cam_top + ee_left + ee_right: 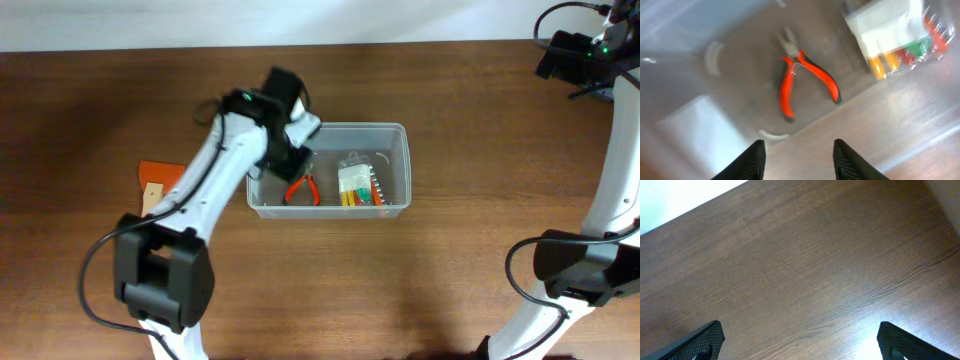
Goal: Pack container
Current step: 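Release the pliers into the box and raise the left gripper, then lower the left gripper onto the scraper's wooden handle and grasp it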
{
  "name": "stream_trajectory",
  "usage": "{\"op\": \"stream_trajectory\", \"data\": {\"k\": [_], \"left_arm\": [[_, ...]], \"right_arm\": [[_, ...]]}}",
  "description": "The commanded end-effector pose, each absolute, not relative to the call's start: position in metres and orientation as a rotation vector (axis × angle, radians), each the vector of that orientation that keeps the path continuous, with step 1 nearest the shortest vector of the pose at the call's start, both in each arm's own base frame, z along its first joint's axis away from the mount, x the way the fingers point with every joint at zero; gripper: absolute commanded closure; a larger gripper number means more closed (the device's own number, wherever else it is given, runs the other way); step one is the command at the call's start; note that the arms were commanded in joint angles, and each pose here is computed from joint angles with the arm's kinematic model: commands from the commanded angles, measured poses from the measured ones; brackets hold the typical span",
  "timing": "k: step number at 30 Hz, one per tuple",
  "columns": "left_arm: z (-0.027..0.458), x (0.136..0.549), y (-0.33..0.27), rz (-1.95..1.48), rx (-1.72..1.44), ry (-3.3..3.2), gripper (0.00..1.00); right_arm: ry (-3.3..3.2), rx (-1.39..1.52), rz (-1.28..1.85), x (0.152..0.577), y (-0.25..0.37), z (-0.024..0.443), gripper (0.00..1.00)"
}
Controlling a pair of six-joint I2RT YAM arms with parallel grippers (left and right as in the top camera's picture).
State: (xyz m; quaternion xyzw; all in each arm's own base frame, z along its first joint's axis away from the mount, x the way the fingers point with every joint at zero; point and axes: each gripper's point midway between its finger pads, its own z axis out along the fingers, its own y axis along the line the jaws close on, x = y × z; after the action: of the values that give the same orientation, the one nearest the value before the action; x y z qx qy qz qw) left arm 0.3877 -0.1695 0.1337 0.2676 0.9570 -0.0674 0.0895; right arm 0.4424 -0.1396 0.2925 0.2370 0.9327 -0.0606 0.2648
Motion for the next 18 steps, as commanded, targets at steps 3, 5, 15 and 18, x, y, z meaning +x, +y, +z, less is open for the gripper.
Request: {"op": "stream_trajectory", "data": {"k": [3, 5, 15, 18], "left_arm": [[0.218, 0.406, -0.107, -0.100, 0.577, 2.753, 0.42], [0.230, 0.401, -0.083, -0.059, 0.507, 2.761, 0.43], [0.242, 0.385, 0.019, -0.001, 0.155, 2.823, 0.43], [0.233, 0.381, 0.038, 0.005, 0.086, 2.851, 0.42]], "right_arm": [[2.495, 0.631, -0.174, 0.442, -0.139, 0.302, 0.01], [2.494, 0.631, -0.174, 0.442, -0.139, 0.302, 0.01], [2.495, 0.631, -0.174, 0.442, -0.139, 0.302, 0.01], [2.495, 0.631, -0.174, 0.442, -0.139, 0.302, 0.01]]}}
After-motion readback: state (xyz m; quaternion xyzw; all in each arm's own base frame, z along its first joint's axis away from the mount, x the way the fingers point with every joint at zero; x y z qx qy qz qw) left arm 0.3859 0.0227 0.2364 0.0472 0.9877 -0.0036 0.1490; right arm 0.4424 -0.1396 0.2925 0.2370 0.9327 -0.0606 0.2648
